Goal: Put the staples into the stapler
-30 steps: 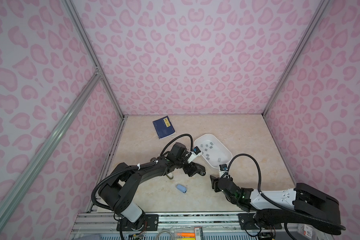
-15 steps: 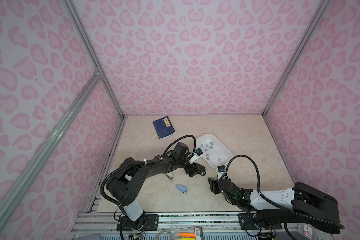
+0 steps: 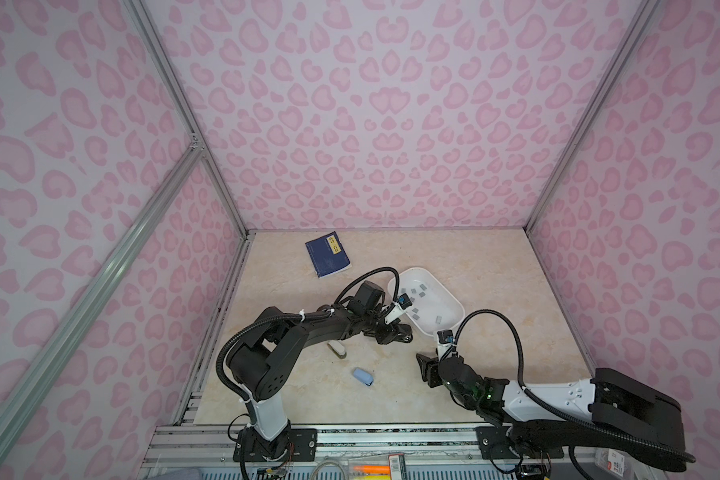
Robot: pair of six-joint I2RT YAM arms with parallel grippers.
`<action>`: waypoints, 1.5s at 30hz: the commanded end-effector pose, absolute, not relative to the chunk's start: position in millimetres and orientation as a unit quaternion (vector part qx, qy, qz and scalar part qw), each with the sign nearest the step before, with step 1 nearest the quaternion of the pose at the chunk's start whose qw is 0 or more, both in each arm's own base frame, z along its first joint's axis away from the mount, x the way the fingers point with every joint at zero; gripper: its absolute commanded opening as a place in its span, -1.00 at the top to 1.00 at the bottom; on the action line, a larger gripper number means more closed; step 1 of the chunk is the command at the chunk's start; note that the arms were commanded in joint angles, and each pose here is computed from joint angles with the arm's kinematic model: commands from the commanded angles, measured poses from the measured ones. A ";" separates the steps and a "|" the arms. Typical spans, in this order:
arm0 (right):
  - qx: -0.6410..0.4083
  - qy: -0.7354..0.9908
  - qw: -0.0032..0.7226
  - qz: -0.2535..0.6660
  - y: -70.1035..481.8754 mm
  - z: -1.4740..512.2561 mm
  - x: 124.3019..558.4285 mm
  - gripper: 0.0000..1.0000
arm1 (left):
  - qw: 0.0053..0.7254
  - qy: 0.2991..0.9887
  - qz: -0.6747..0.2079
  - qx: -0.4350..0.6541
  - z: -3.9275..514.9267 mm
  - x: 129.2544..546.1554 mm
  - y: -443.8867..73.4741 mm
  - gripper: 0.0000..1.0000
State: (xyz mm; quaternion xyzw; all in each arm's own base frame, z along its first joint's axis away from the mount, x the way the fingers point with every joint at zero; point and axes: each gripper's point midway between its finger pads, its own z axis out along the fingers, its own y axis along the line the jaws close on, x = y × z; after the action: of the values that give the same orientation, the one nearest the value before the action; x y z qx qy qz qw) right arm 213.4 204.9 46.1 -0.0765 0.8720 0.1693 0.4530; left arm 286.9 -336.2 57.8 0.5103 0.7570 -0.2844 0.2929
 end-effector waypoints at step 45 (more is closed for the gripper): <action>0.006 0.895 0.420 0.153 166.1 27.7 259.6 -0.10 | 0.234 0.763 -0.284 0.531 50.8 273.9 -359.2 0.39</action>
State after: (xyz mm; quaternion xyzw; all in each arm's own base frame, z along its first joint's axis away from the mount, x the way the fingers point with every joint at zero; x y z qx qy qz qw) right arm 254.0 166.5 23.8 0.0021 0.8991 0.1491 0.4116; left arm 273.4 -357.0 51.3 0.5244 0.7668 -0.2846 0.2365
